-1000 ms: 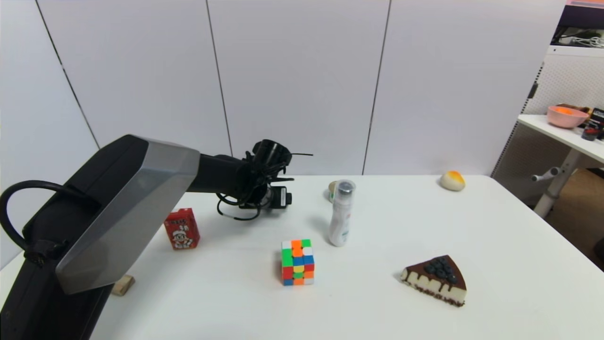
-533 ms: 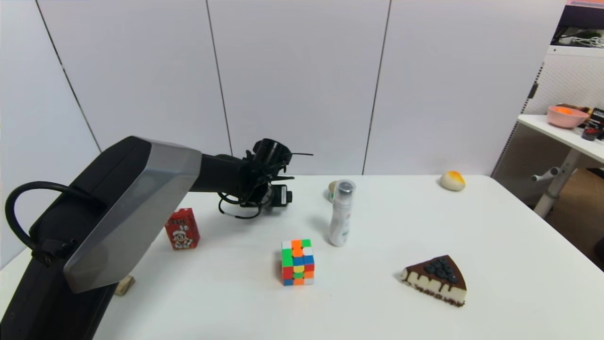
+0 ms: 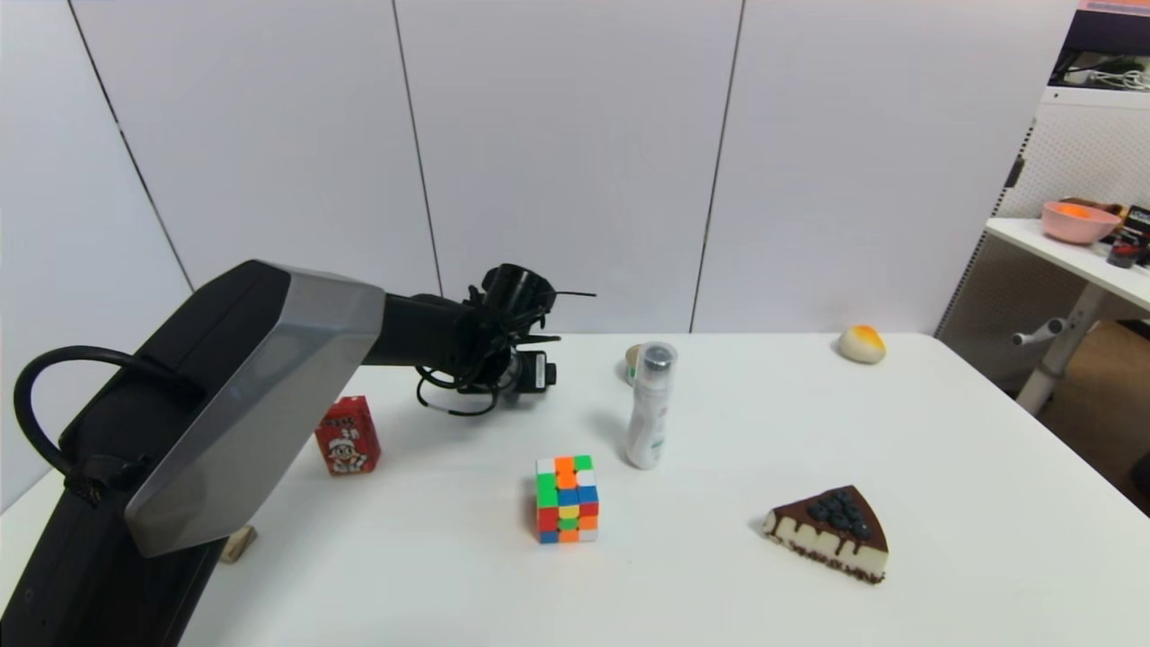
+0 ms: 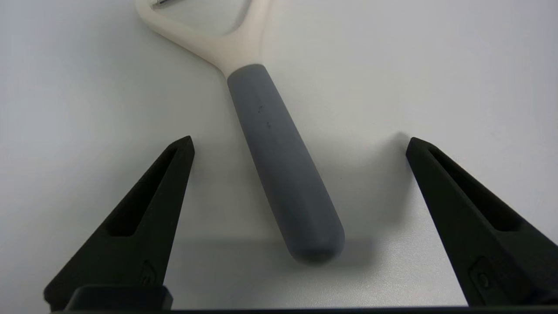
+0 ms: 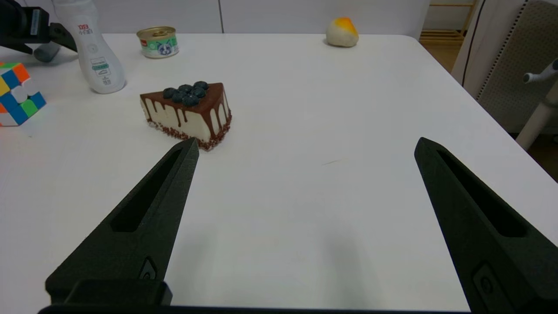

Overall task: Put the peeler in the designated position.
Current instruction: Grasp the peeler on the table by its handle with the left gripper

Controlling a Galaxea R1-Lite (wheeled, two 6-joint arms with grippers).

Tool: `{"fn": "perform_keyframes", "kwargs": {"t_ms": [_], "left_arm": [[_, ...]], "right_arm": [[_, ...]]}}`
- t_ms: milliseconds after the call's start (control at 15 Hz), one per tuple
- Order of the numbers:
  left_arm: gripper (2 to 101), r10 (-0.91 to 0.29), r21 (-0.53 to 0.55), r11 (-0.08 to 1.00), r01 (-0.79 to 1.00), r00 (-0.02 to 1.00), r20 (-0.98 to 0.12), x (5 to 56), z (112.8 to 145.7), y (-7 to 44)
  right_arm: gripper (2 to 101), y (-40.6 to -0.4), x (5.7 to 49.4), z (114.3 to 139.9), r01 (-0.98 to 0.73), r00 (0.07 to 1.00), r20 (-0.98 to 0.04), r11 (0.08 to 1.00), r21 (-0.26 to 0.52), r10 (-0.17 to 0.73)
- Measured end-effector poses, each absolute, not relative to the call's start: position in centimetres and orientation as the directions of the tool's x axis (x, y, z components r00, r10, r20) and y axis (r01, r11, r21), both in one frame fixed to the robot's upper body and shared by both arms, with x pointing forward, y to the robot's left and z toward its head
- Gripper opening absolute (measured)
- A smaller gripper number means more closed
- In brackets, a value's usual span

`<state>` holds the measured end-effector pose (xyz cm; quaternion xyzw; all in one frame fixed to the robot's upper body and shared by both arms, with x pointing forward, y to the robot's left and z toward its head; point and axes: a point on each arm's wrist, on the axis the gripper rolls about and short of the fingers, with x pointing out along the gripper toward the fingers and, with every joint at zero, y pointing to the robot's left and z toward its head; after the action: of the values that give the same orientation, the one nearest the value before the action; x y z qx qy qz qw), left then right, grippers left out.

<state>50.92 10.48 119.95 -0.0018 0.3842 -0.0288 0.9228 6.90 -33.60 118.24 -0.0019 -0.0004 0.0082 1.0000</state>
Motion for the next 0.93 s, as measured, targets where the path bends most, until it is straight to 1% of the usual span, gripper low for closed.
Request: {"fn": "perform_keyframes", "kwargs": {"t_ms": [333,400,600,800,867,933], "left_arm": [[97.9,-0.056,-0.025,0.998,0.054,0.703,-0.709,50.86,120.09,10.51],[91.8,-0.056,-0.025,0.998,0.053,0.703,-0.709,50.86,120.11,10.51],[63.5,-0.056,-0.025,0.998,0.055,0.704,-0.708,50.85,120.16,10.52],[45.6,-0.056,-0.025,0.998,0.054,0.705,-0.707,50.85,120.19,10.52],[33.0,-0.056,-0.025,0.998,0.054,0.705,-0.707,50.86,120.19,10.52],[17.6,-0.057,-0.027,0.998,0.054,0.706,-0.706,50.86,120.22,10.51]], "right_arm": [[98.0,-33.6,6.9,118.25,-0.016,1.0,0.001,1.0,-0.004,0.016],[98.0,-33.6,6.9,118.25,-0.016,1.0,0.001,1.0,-0.004,0.016],[98.0,-33.6,6.9,118.25,-0.016,1.0,0.001,1.0,-0.004,0.016],[98.0,-33.6,6.9,118.25,-0.016,1.0,0.001,1.0,-0.004,0.016],[98.0,-33.6,6.9,118.25,-0.016,1.0,0.001,1.0,-0.004,0.016],[98.0,-33.6,6.9,118.25,-0.016,1.0,0.001,1.0,-0.004,0.016]]}}
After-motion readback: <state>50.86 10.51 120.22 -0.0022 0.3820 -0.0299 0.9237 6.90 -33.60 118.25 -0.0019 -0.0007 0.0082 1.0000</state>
